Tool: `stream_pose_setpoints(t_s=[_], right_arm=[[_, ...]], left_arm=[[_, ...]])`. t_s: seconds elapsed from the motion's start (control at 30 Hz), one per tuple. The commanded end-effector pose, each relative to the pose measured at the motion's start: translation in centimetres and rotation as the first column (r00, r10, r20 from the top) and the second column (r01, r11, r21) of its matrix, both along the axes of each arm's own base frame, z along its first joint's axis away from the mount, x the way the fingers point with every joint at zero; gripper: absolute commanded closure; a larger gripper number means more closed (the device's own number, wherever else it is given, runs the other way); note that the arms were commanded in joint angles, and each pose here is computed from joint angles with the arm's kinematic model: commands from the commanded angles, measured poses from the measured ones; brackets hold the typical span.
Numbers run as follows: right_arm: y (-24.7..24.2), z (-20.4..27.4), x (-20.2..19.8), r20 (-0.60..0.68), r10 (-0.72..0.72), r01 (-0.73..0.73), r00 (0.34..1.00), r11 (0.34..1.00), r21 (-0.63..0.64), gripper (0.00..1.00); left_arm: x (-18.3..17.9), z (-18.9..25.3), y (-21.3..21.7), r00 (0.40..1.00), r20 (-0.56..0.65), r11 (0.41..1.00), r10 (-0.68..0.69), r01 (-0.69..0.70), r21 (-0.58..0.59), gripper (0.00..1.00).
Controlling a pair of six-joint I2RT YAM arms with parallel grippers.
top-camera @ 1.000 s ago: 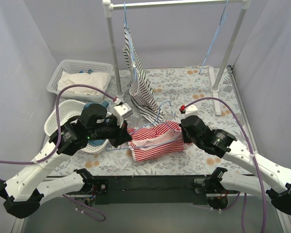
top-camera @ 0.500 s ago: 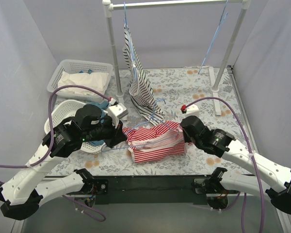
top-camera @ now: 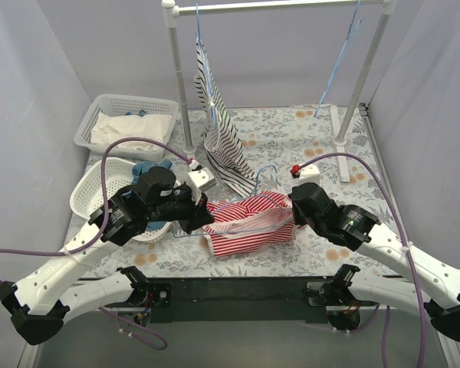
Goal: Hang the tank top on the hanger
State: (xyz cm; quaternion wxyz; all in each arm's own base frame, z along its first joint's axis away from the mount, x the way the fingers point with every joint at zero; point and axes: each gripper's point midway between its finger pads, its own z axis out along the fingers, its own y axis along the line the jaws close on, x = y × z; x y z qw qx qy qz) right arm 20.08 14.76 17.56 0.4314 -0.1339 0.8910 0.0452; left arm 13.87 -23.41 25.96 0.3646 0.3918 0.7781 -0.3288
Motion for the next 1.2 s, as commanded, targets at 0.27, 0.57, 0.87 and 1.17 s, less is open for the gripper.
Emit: stream_pose_setpoints(t_s=[0.27, 0.57, 0.87, 1.17], right_arm=[[1.3, 5.4, 0.6, 0.101, 0.027, -0.039, 0.995, 0.992, 0.122, 0.99], [1.6, 5.7, -0.1, 0.143, 0.019, -0.055, 0.99, 0.965, 0.255, 0.99], [1.0, 5.6, -0.1, 0.174, -0.008, -0.043, 0.985, 0.958, 0.282, 0.68], [2.8, 9.1, 0.2, 0.307, 0.02, -0.154, 0.952, 0.896, 0.418, 0.52]], left_arm=[[1.0, 0.5, -5.2, 0.991, 0.052, 0.972, -0.12, 0.128, -0.196, 1.0], [2.9, -2.2, -8.3, 0.998, 0.028, 0.91, -0.057, 0.063, -0.409, 1.0], [2.6, -5.1, -10.4, 0.996, 0.004, 0.909, -0.093, 0.086, -0.407, 1.0], [2.5, -5.9, -11.1, 0.994, -0.007, 0.917, -0.113, 0.101, -0.385, 1.0]])
